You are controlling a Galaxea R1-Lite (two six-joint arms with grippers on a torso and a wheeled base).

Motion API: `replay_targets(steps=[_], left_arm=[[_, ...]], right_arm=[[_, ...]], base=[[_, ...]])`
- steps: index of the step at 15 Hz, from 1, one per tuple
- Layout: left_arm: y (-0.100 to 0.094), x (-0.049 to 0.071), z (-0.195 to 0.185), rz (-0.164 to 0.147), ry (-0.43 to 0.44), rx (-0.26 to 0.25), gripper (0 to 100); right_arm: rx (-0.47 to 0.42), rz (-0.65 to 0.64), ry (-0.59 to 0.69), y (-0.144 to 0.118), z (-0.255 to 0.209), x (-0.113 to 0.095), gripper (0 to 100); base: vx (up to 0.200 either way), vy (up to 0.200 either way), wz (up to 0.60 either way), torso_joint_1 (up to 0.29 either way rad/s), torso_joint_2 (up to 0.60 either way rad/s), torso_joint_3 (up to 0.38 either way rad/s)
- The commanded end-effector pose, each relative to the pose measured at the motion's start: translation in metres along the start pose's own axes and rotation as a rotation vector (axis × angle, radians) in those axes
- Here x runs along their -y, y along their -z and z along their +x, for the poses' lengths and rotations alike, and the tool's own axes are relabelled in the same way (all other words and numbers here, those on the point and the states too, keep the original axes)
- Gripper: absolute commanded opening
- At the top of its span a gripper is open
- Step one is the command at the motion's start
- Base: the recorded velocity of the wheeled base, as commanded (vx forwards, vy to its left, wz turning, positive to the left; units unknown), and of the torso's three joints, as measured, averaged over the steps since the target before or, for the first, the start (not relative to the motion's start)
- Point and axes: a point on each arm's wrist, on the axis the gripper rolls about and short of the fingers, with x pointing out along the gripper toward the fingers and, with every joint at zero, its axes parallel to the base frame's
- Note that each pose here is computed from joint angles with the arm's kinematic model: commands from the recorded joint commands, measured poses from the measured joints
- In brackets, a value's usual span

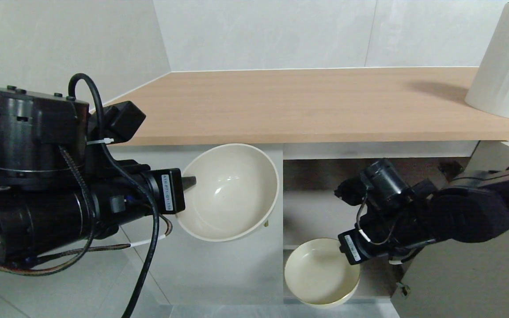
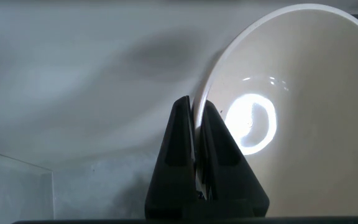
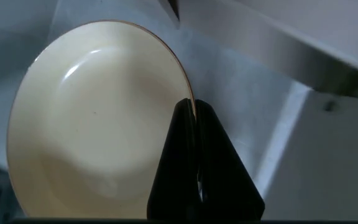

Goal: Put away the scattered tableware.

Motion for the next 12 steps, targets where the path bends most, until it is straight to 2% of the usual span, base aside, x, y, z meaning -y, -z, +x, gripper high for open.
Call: replay_targets(steps=[1,4,6,12], left_arm=[[0.000,0.000,0.001,0.000,-0.001,-0.001,0],[0.001,0.000,0.002,0.001,-0.002,-0.006,0],[0.001,0.000,0.002,0.001,-0.002,-0.006,0],[0.001,0.000,0.002,0.001,-0.003,-0.007,0]], right_arm=[[-0.060,0.050,0.014,0.008,0.053,-0.001,0],[-0.007,0.138,0.044,0.004,0.080,0.011,0],[0.036,0.185,0.087,0.000,0.095,0.027,0],[0.162,0.348,0.215,-0.018,0.116,0.060,0]], base=[[0.000,0.000,0.00,0.000,0.00,0.000],[0.000,0.000,0.00,0.000,0.00,0.000],[0.000,0.000,0.00,0.000,0.00,0.000],[0.000,0.000,0.00,0.000,0.00,0.000]])
